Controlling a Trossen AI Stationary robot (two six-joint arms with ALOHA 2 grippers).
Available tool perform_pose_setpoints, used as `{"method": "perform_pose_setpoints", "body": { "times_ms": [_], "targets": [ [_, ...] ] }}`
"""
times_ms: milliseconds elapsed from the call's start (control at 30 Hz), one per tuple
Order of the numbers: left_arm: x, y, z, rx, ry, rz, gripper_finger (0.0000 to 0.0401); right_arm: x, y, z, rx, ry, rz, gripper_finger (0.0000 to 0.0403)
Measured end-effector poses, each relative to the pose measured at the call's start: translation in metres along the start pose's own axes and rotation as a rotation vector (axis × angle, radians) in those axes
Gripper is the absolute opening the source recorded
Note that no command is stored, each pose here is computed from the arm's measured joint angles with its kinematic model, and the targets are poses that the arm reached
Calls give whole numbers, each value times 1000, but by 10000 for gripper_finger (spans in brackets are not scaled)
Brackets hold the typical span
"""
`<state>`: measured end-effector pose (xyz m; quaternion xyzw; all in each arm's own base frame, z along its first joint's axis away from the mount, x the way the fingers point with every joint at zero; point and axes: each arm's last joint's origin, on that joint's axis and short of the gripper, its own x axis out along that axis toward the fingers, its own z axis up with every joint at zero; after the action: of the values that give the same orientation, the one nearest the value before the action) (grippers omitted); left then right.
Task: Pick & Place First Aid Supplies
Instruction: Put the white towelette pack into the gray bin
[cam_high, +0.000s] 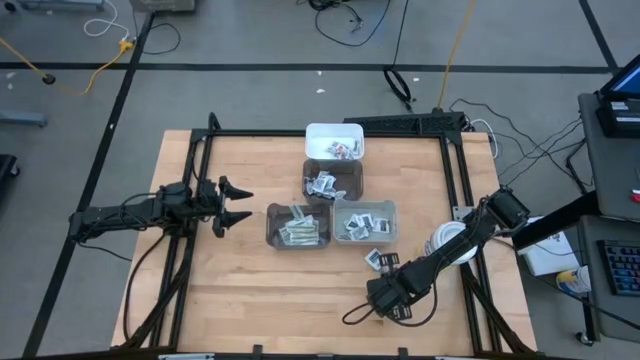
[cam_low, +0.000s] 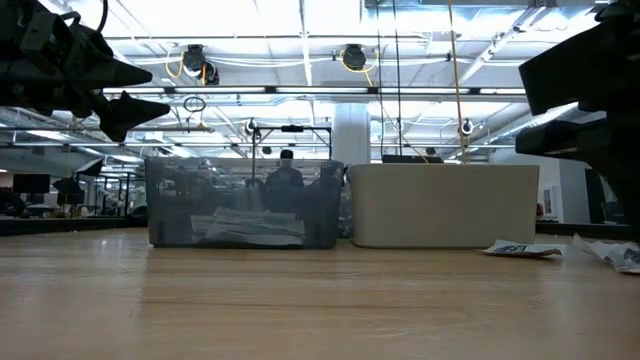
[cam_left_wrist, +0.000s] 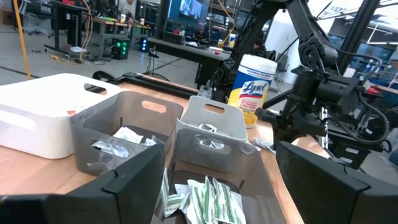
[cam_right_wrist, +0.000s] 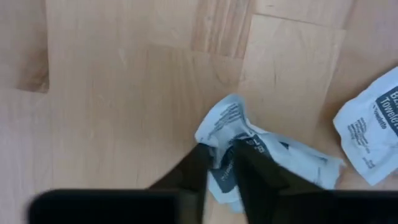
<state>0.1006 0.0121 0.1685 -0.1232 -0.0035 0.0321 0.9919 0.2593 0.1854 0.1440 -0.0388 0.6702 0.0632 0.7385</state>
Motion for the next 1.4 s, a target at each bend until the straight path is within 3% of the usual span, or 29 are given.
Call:
{"method": "perform_pose_setpoints", "body": {
  "times_ms": [67, 133, 300, 567, 833, 1000, 1167, 1400],
  "targets": [
    [0, 0, 0, 0, 0, 0, 310, 0, 0, 0, 5, -2, -4, 26],
    [0, 0, 0, 0, 0, 0, 310, 0, 0, 0, 4, 0, -7, 10],
    [0, 0, 0, 0, 0, 0, 310, -11, -5, -4, 39, 49, -20, 10],
    [0, 0, 0, 0, 0, 0, 310, -65, -9, -1, 46, 81, -44, 5],
    [0, 0, 0, 0, -1, -1, 310, -115, -7, 10, 59, 9, -8, 3],
    [0, 0, 0, 0, 0, 0, 310, -130, -6, 18, 38, -51, 17, 2],
    [0, 0, 0, 0, 0, 0, 310, -130, -27, 28, 55, -56, 8, 1],
    [0, 0, 0, 0, 0, 0, 310, -130, -76, 42, 108, -60, -16, 1]
  ]
}}
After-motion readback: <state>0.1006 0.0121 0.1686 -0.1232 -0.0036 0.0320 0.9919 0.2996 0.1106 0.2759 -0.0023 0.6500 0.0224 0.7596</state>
